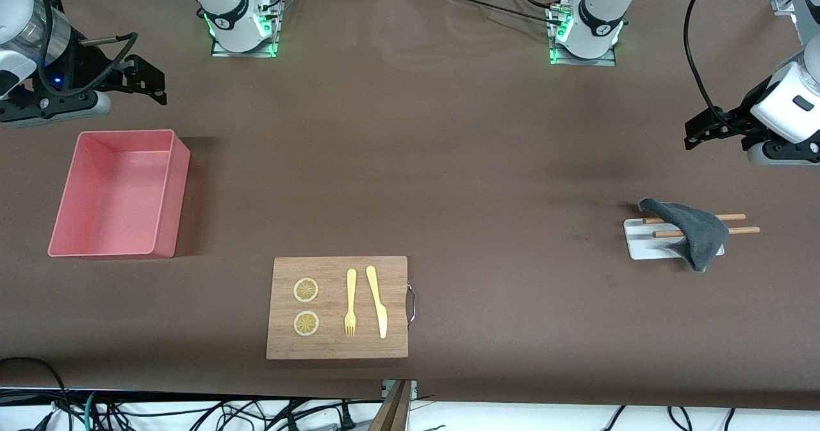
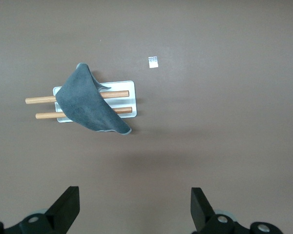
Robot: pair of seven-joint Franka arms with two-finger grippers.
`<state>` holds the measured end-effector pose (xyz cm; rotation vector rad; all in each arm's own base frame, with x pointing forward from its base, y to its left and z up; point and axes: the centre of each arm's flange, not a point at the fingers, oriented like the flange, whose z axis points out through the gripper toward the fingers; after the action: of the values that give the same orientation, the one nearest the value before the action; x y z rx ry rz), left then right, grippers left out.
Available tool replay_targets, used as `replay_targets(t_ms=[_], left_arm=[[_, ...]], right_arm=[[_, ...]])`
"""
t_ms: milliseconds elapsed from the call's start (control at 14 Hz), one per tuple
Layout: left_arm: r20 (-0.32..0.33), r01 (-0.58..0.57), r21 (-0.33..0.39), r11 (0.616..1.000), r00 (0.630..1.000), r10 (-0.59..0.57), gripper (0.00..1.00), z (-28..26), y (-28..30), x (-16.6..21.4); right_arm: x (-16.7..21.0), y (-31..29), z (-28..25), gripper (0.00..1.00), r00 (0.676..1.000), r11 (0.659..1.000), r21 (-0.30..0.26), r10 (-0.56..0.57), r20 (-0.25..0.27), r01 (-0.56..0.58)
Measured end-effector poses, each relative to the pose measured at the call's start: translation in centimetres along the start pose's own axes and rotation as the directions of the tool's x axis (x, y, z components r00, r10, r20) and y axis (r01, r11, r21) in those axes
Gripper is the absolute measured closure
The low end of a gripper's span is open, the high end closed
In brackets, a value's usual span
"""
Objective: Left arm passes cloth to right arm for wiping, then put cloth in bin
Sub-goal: 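Reach the left gripper down toward the grey cloth on the holder, then close the left gripper on the grey cloth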
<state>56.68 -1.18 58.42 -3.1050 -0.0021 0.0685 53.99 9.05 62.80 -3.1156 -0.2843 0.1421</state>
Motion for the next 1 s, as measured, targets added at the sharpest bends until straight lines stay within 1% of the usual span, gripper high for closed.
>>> replay_targets(t_ms=[286,571,714,929,1000], left_arm=[[0.025,-0.001,0.001,1.0,1.0,0.001,0.0,0.4,0.0,-0.1],[0.076,-0.004,0.014,1.0,0.997,0.003,0.0,3.6,0.2,1.6],[0.073,-0.006,0.027,1.0,0.997,0.004,0.0,5.1,0.3,4.1],[0.025,0.0,0.041,0.999,1.0,-0.001,0.0,6.8,0.2,9.4],[-0.001,0.002,0.045,0.999,1.0,-0.002,0.0,7.7,0.0,11.1]], right_arm=[[0.0,0.0,0.0,0.0,1.0,1.0,0.0,0.0,0.0,0.0],[0.1,0.0,0.0,0.0,1.0,1.0,0.0,0.0,-0.002,0.0],[0.1,0.1,0.1,0.0,1.0,1.0,0.0,0.001,-0.001,-0.001],[0.4,0.1,0.6,0.0,1.0,1.0,0.001,0.001,0.007,-0.001],[0.6,0.1,0.7,0.0,1.0,1.0,0.001,0.002,0.009,-0.002]])
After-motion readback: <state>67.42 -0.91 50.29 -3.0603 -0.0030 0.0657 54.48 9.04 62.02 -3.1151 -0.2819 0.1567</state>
